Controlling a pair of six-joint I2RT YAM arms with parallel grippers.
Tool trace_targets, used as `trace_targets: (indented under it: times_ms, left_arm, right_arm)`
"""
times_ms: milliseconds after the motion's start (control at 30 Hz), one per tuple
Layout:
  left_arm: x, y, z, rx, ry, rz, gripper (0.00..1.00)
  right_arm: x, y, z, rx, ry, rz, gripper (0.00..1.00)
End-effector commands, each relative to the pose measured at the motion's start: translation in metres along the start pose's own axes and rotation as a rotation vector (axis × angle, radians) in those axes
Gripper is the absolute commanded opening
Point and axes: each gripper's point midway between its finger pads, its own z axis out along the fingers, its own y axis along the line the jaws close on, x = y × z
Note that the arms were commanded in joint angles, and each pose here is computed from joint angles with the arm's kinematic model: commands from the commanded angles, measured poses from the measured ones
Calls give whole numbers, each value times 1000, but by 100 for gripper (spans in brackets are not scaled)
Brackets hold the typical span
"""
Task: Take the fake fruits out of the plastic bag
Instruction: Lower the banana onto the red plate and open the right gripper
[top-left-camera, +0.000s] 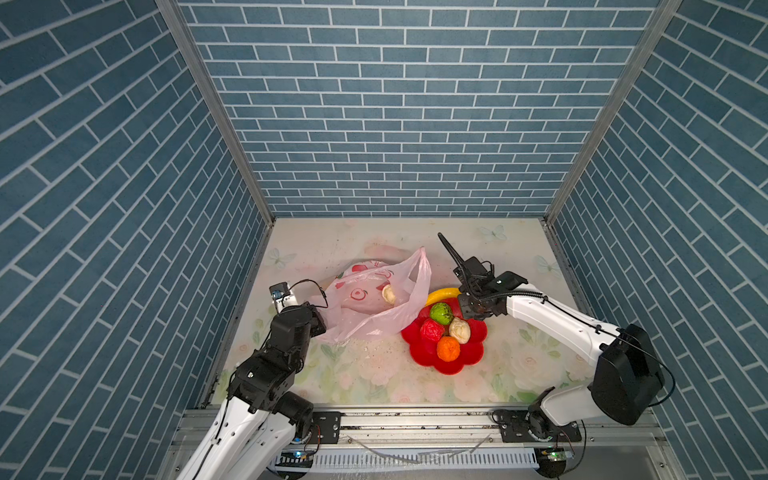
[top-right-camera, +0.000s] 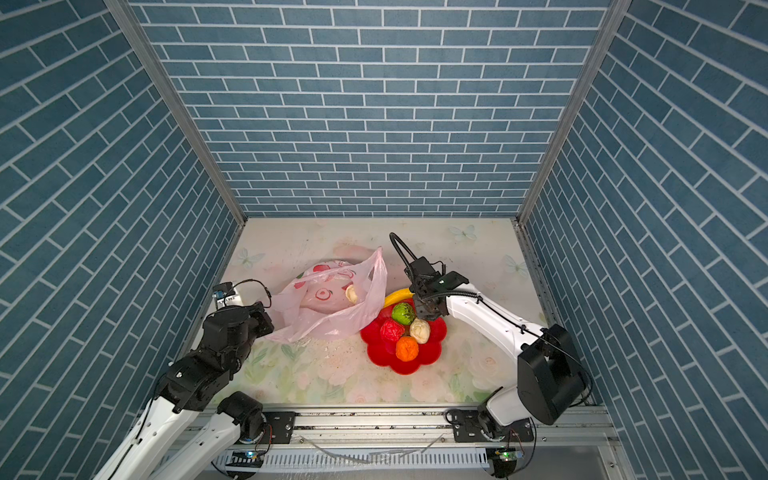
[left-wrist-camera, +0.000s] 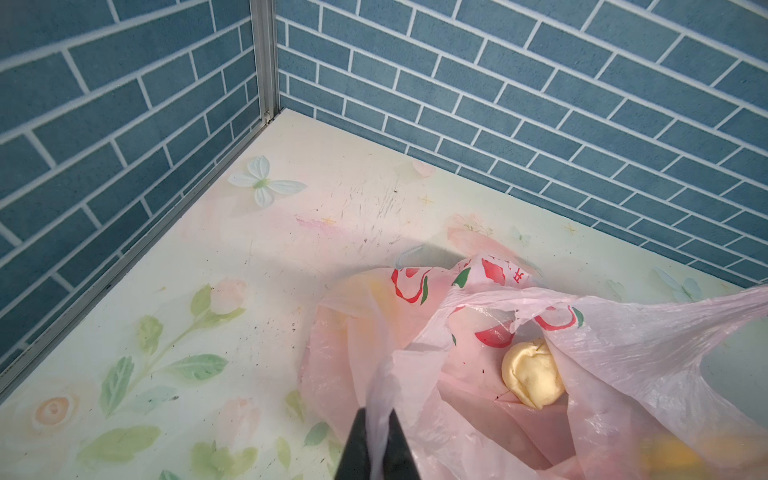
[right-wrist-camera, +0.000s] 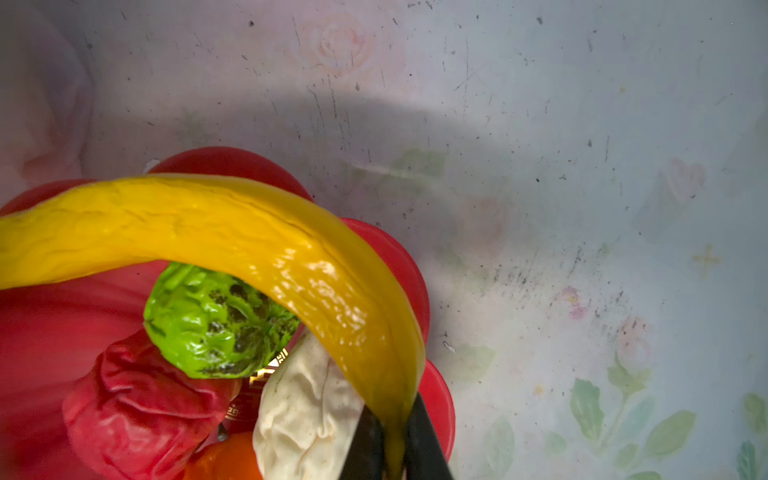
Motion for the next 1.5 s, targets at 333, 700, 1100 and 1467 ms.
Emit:
trace_targets:
  times_ms: [333, 700, 1100, 1467]
  left_arm:
    - [4, 4, 2, -18, 9, 2, 9]
    - [3, 5, -1, -15, 4, -3, 9]
    - [3, 5, -2, -14, 5, -1, 9]
    - [3, 6, -2, -14, 2, 1, 9]
  right_arm:
    - [28, 3, 19, -37, 57, 36, 4]
    - [36, 2, 27, -27, 74, 52, 12]
    - [38, -2, 27, -8, 77, 57, 22]
    - [32, -7, 19, 14, 59, 59, 25]
